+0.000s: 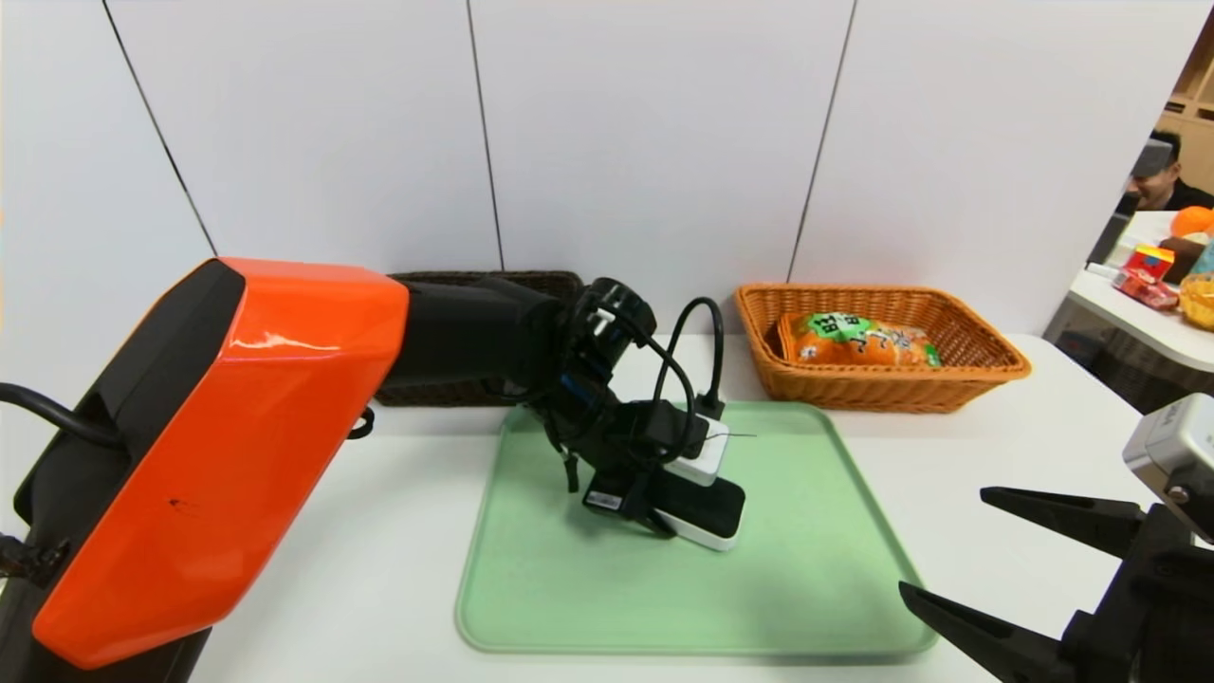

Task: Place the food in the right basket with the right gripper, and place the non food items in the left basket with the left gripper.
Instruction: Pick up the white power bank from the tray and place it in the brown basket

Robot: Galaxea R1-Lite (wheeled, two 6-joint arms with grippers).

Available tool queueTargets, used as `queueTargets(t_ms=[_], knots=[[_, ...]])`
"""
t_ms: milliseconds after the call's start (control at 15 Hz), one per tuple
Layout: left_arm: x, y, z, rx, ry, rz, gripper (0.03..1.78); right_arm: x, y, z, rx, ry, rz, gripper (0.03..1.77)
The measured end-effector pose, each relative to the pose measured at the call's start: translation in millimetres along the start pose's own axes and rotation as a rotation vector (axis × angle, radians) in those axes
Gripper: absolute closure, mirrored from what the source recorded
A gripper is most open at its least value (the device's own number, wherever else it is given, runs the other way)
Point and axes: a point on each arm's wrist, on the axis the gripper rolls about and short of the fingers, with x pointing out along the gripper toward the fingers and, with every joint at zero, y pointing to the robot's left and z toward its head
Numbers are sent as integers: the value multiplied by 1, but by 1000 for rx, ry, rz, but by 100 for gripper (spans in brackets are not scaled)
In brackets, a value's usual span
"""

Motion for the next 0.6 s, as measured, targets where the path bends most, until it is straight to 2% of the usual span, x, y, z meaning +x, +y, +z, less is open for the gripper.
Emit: queueTargets(t_ms=[600], knots=[[-42,-3,17,5,-9,67,86,-1,0,0,-2,-3,0,10]])
